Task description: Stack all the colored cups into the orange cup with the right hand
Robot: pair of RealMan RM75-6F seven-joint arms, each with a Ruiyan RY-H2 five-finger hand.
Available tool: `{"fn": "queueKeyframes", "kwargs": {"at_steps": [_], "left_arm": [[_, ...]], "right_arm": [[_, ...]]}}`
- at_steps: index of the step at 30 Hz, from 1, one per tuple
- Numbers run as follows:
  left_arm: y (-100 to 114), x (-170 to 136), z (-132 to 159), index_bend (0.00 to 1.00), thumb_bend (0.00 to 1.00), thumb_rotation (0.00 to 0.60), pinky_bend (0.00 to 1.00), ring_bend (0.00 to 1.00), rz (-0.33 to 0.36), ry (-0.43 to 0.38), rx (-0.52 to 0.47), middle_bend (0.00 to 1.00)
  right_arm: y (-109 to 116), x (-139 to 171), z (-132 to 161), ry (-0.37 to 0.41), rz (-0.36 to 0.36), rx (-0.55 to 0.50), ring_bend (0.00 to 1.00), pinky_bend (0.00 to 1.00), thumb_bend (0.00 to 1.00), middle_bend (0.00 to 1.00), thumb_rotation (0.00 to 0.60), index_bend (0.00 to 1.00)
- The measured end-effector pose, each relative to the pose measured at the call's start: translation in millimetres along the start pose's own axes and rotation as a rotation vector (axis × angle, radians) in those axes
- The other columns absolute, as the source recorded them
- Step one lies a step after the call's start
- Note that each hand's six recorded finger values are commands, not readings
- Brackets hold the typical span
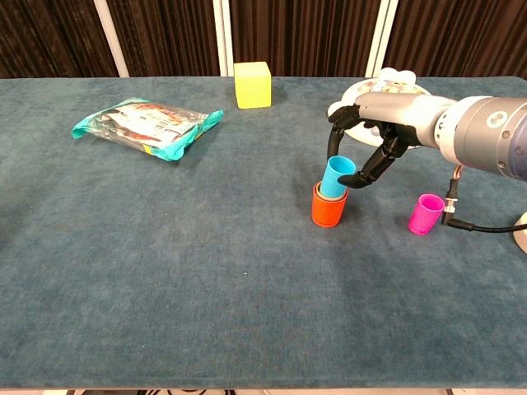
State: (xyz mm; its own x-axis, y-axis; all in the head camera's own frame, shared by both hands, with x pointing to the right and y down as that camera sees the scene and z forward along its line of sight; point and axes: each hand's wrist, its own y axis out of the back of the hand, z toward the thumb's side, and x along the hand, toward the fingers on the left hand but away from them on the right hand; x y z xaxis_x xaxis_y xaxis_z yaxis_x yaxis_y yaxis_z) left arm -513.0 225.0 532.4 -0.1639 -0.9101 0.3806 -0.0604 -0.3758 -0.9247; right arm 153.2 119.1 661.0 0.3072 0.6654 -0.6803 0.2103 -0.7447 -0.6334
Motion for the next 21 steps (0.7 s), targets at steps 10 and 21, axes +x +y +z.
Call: {"fn": "queueKeyframes", "kwargs": {"at_steps": [10,21], "left_arm": [[0,0,0,0.03,0.27,0.6,0.0,0.0,0.001,0.001,-0.001,0.03],[0,0,0,0.03,0.27,0.6,0.0,0.0,-0.002,0.0,0.0,0.03]], "right_arm": [[-4,-2,-1,-0.004,0.011,0.029,0.06,0.05,0.42,0.01,0.6,0.15],[18,9,-15,-0.036,-0.031,0.045,0.06,0.05,0.42,0.01,0.6,0.21]]}}
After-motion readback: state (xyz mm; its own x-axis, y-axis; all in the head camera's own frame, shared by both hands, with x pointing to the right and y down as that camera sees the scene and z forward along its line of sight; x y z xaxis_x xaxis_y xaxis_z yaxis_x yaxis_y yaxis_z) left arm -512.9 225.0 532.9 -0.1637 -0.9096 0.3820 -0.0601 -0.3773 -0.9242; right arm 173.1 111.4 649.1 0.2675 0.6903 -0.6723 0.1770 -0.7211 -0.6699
